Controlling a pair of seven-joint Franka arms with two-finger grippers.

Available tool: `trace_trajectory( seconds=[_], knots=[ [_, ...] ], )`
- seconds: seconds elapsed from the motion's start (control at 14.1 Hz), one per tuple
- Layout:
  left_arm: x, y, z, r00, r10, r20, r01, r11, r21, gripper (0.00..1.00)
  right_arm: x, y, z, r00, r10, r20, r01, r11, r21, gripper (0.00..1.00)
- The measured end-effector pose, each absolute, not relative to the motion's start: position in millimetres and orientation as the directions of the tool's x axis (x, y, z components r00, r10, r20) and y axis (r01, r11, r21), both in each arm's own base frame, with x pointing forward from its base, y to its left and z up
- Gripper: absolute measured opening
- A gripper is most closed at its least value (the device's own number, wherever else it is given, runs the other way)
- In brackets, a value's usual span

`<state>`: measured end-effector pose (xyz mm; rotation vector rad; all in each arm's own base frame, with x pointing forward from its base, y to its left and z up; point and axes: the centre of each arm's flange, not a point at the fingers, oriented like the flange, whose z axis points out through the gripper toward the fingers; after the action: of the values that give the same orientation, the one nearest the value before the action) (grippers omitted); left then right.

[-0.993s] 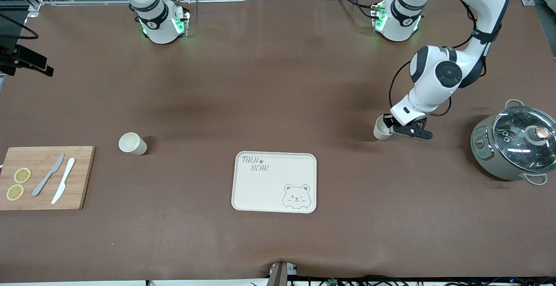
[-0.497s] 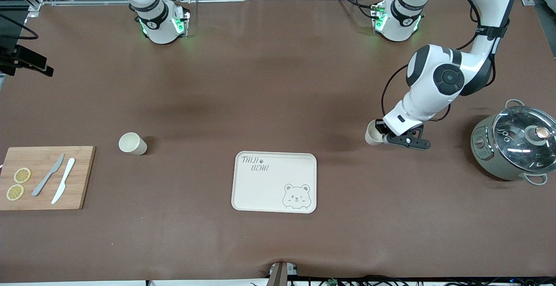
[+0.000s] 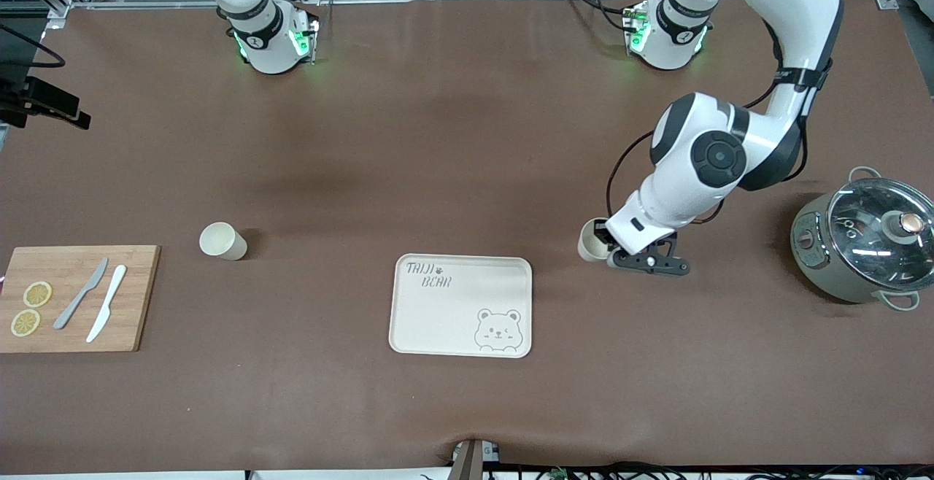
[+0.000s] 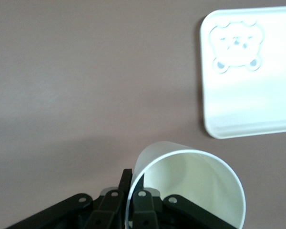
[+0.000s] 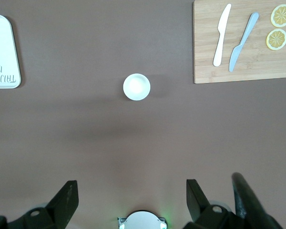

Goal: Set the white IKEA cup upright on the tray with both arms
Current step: 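Carry the cup with the left gripper over the bear tray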

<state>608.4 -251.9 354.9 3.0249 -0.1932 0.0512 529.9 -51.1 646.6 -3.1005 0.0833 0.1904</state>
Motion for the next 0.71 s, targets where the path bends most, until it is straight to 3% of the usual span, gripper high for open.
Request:
trace_trajectory(
  seconds=[0.71],
  knots=[
    [639.2,-351.7,340.0,1.0,-0.027,-0.003,-0.027,-0.998,0.061,0.04,530.2,-50.7,646.0,0.991,-0.051,-0.124,-0.055,-0.998,-0.031,1.0]
  ],
)
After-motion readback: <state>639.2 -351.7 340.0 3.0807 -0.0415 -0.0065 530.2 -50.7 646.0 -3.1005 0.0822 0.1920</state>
